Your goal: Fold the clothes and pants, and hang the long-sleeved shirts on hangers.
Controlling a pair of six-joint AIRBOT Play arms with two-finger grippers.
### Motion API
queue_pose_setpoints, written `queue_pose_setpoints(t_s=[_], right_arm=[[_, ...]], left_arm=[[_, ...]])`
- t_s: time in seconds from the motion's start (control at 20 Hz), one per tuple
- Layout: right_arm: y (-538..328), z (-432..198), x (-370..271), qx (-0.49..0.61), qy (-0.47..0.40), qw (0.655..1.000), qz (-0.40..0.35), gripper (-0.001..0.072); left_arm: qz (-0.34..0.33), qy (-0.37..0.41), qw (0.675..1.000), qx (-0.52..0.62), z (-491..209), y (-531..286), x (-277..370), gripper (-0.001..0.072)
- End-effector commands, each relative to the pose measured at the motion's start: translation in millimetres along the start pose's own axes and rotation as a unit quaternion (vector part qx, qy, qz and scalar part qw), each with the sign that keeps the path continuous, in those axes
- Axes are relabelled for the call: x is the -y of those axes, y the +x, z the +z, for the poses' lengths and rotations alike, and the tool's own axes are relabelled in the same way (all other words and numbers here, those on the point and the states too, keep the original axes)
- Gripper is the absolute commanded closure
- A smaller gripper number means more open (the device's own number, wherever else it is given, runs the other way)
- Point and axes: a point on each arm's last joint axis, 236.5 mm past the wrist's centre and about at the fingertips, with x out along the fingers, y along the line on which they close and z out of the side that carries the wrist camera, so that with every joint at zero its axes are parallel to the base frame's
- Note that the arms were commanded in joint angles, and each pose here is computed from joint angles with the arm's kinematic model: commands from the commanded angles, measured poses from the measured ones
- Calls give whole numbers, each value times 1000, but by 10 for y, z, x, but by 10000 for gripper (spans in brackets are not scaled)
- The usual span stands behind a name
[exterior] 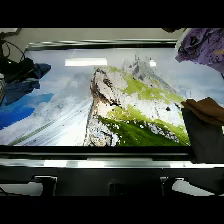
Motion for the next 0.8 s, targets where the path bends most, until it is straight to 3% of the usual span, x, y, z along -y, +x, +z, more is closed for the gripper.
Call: queue_pose_setpoints(t_s=[0.0,0.35,0.75], right_arm=[[255,-273,307,-11,4,999,-37,683],[723,-669,791,-3,26,996,-84,684],[896,-714,1123,-3,9,989,-150,682]], left_arm=[[0,0,1000,0,0,1,0,691],[0,0,1000,0,-1,1,-1,691],[0,0,1000,0,-1,1,-1,691]])
